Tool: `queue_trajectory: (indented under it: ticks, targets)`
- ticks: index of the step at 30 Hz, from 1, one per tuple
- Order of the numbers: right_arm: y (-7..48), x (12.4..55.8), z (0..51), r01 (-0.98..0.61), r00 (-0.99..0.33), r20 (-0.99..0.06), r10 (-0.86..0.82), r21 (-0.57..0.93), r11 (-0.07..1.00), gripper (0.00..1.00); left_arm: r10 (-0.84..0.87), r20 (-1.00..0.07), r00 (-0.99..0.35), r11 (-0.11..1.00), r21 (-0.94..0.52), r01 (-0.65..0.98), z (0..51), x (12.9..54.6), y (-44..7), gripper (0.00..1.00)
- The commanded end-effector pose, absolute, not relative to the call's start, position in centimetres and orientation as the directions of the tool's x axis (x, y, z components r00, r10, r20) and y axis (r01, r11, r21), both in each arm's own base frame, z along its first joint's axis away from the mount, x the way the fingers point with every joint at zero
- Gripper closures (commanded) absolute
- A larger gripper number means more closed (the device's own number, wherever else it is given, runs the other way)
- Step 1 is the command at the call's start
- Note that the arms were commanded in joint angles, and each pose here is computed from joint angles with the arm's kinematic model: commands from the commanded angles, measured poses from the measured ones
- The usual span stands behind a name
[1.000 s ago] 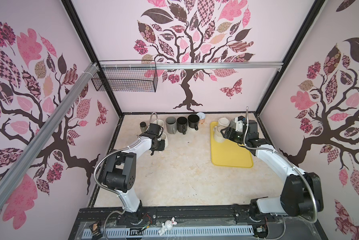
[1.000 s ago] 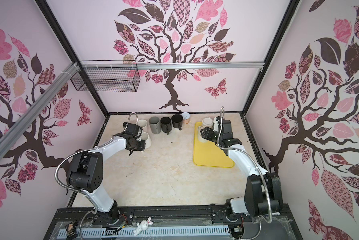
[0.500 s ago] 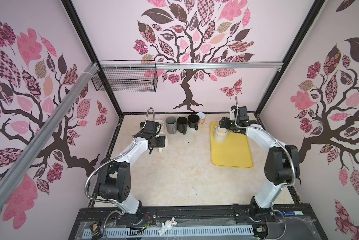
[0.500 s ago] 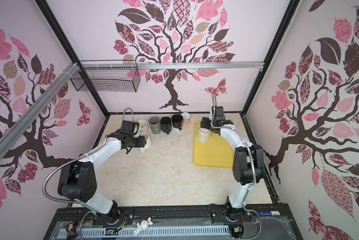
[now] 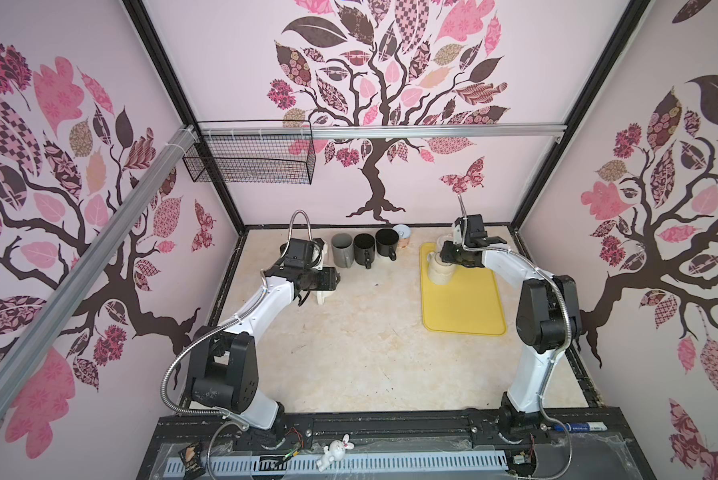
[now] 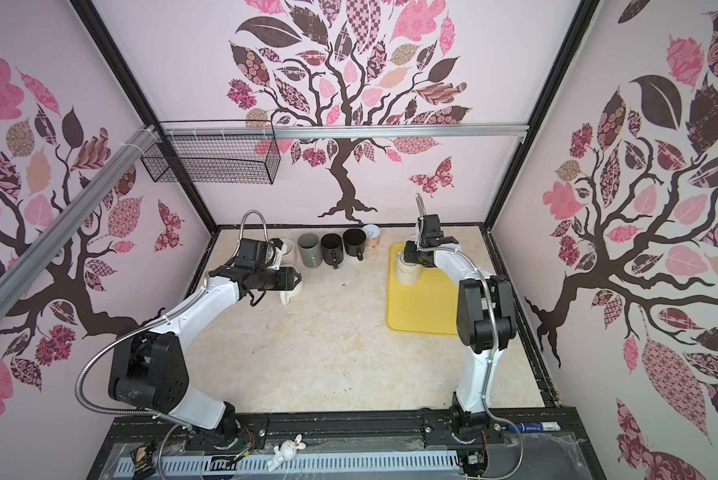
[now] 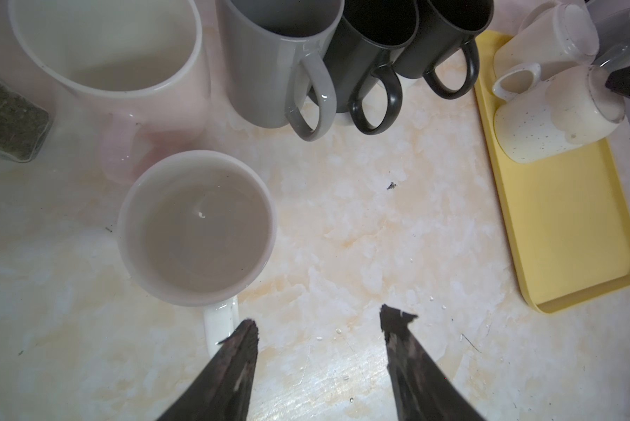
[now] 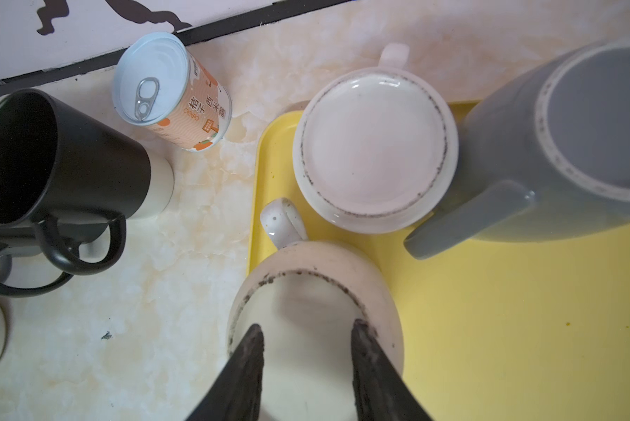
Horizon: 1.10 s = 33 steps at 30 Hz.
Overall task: Turn the mug right side up
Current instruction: 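Lower right gripper and close it on the upside-down speckled mug's handle, then lift and tilt the speckled mug with right gripper while left gripper reaches toward it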
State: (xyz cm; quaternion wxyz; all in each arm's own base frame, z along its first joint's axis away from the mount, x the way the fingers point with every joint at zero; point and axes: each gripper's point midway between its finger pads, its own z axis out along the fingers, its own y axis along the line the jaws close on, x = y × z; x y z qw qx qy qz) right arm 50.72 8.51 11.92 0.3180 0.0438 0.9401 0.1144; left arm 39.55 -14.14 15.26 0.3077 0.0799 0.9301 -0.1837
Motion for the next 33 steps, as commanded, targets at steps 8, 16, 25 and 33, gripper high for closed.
queue_trajectory:
  ticks: [8,16,25,33]
  targets:
    - [8.7,43.2,10.3,0.002,-0.870,-0.479,0.119,0.237,0.971,0.61,0.100,-0.693,-0.714,0.840,-0.326,0.433,19.7,40.1,-22.1,0.43]
    - [11.9,38.7,14.4,-0.074,-0.863,-0.484,0.148,0.411,0.909,0.52,0.153,-0.687,-0.710,0.763,-0.375,0.527,19.5,39.8,-29.3,0.44]
    - [7.8,42.0,20.9,-0.039,-0.729,-0.643,0.232,0.378,0.925,0.46,0.262,-0.633,-0.729,0.675,-0.419,0.607,16.4,35.7,-36.9,0.46]
    - [5.5,47.0,15.3,0.034,-0.768,-0.590,0.247,0.349,0.937,0.48,0.367,-0.592,-0.718,0.587,-0.452,0.672,14.1,29.9,-42.7,0.48]
